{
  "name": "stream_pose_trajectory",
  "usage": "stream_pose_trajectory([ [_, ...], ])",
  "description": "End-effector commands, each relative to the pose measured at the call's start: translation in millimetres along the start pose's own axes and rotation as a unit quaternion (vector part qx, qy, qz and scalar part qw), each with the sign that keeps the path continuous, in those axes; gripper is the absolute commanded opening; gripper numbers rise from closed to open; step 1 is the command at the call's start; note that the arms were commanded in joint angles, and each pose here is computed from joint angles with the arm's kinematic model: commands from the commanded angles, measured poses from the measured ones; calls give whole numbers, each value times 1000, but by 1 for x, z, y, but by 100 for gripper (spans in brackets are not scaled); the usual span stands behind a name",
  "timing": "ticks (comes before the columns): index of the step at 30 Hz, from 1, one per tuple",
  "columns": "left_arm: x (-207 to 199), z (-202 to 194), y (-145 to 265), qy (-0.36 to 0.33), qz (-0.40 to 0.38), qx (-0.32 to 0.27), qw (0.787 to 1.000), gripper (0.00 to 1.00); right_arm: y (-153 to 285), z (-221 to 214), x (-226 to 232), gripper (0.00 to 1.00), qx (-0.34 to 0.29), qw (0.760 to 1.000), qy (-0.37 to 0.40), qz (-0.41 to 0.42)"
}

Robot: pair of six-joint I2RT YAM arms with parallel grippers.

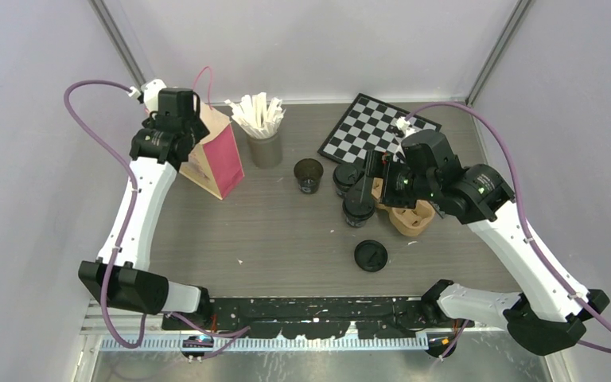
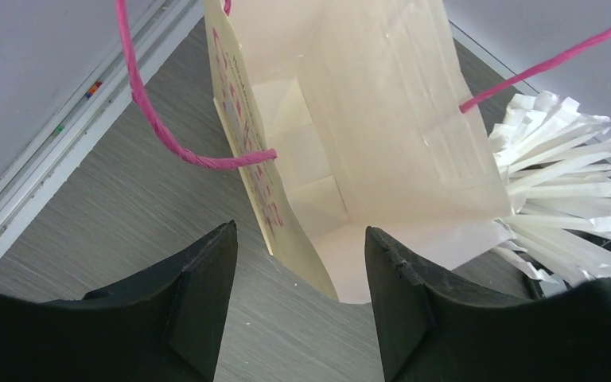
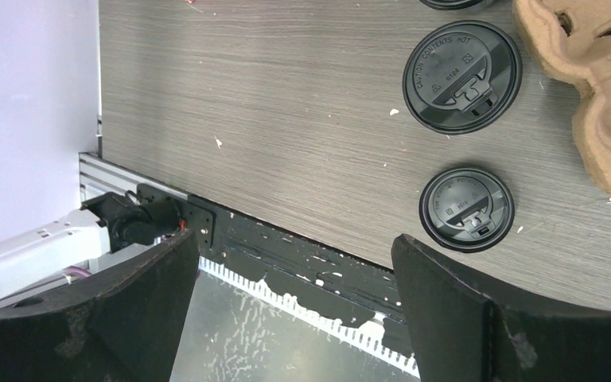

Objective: Pack the takeout coffee

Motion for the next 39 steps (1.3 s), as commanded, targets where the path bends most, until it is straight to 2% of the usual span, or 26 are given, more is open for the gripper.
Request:
stream_pose_trajectory([
  [1,4,2,-10,11,17,-11,1000,61,10,2,4,95,1,1000,27,14],
  [5,7,-2,-24,15,20,-10,1000,59,7,4,7,95,3,999,31,16],
  [13,7,0,-28,7,-6,-14,1000,42,4,5,9,95,7,999,31,12],
  [23,18,-3,3,-27,-48,0,998,0,11,7,12,95,-12,999,26,31],
  [35,56,-33,92,-33,-128,70,989,0,10,10,12,95,-13,998,51,32],
  [39,63,-47,120,-2,-182,82,980,0,10,13,15,95,-13,997,65,32],
])
Point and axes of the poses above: each gripper's point midway between its finger pads, its own y axis back along the fingers, its own x axis along the line the jaws close on, z = x × y, the point moved 10 cm from there along y, back along the fingers, and after that the axes turned 13 degrees about -y, right-handed, at the moved point
